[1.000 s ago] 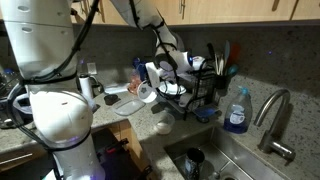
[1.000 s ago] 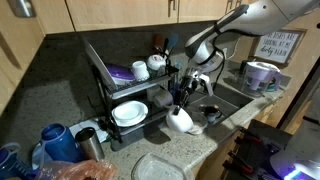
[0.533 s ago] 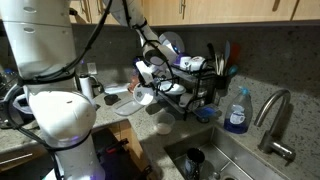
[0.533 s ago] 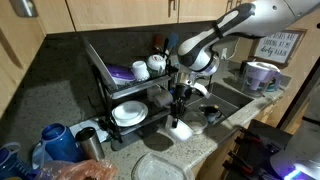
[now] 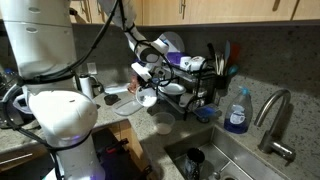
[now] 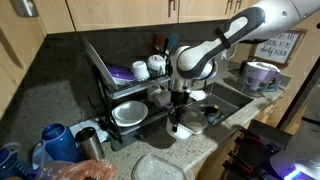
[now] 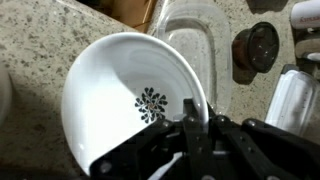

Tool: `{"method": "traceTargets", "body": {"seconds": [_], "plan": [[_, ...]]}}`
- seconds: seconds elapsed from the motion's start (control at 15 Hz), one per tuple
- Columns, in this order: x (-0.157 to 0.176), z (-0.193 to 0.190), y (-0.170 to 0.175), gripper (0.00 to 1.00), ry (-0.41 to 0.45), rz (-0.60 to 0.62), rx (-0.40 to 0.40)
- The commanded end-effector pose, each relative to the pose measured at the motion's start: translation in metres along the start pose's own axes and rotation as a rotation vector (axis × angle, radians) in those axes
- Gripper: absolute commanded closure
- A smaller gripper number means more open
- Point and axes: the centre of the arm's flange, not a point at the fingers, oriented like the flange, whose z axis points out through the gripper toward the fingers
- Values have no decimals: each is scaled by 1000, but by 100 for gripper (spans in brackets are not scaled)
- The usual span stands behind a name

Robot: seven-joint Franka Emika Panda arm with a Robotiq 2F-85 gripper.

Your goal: Pour the contents of the white bowl into the clear bowl

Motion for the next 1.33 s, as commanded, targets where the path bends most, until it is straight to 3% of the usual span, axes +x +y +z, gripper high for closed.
{"method": "traceTargets", "body": {"seconds": [0.0,0.2,0.27,0.73,0.8,1.27], "plan": [[2,2,-13,98,33,8,-128],[4,8,-16,98,54,6,-196],[3,8,-9,91,26,-8,-163],[4,12,-10,91,30,-9,-178],[4,12,-10,98,30,-9,-178],[10,29,-29,98,-10,28,-367]]}}
